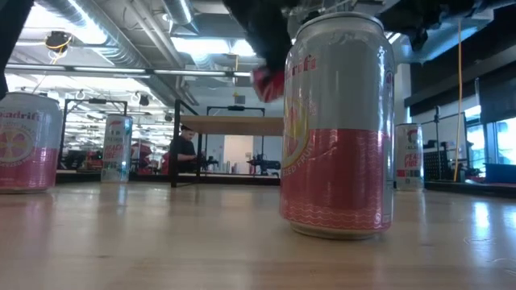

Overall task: Place canned beverage on shelf
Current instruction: Put the top red soda can on the shelf

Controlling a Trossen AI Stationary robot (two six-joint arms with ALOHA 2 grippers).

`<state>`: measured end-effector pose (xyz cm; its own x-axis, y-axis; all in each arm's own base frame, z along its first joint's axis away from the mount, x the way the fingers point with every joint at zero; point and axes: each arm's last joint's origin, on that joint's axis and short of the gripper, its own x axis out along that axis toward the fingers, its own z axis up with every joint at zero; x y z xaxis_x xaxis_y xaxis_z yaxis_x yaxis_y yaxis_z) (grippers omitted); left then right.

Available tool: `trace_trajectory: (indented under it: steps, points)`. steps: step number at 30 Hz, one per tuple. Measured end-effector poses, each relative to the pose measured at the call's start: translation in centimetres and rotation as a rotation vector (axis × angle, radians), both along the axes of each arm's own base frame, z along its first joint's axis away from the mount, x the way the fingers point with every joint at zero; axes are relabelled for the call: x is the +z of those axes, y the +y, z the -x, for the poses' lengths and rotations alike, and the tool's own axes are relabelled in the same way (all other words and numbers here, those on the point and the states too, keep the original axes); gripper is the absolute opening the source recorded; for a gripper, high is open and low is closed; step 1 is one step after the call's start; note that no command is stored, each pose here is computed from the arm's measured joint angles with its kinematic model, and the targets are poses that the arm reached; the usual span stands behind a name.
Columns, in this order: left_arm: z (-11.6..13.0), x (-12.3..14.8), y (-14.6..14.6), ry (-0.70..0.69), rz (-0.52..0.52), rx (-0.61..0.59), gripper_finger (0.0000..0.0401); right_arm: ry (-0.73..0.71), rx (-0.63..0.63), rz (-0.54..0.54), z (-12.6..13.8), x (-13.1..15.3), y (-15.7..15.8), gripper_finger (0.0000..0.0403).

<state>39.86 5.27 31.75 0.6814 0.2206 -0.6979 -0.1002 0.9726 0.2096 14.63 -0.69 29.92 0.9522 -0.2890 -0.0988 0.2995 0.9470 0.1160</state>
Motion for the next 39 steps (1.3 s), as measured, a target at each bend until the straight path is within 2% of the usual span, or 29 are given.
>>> trace_trajectory:
  steps: [6,11,15,18,22,26,30,33,39]
  points:
    - [2.1,4.0,0.6,-0.175,0.077,0.077,0.0250,-0.083,0.001,0.019,-0.3,0.8,0.0,0.0007]
    - [4.6,7.5,1.5,-0.376,0.150,0.054,0.0250,-0.120,-0.001,0.023,-1.1,1.1,0.0,0.0007]
    - [6.2,6.9,2.2,-0.475,0.180,0.032,0.0250,-0.115,-0.030,0.022,-1.9,2.0,-0.5,0.0007]
    - [7.7,6.4,3.1,-0.603,0.240,0.003,0.0250,-0.107,-0.057,0.019,-2.9,3.4,-1.1,0.0007]
    - [8.7,5.2,4.4,-0.780,0.355,-0.053,0.0250,-0.035,-0.107,0.014,-4.3,5.2,-2.2,0.0007]
    - [9.2,4.4,5.4,-0.868,0.457,-0.132,0.0250,-0.020,-0.133,-0.006,-5.7,7.1,-3.0,0.0012]
    - [9.6,4.5,6.0,-0.890,0.481,-0.179,0.0250,-0.084,-0.064,-0.046,-6.9,9.6,-3.7,0.0062]
    - [9.8,4.8,6.3,-0.909,0.498,-0.205,0.0250,-0.130,-0.021,-0.106,-7.9,11.2,-4.4,0.0132]
    - [10.0,5.0,6.8,-0.925,0.490,-0.226,0.0250,-0.125,0.040,-0.116,-11.2,12.5,-5.0,0.0263]
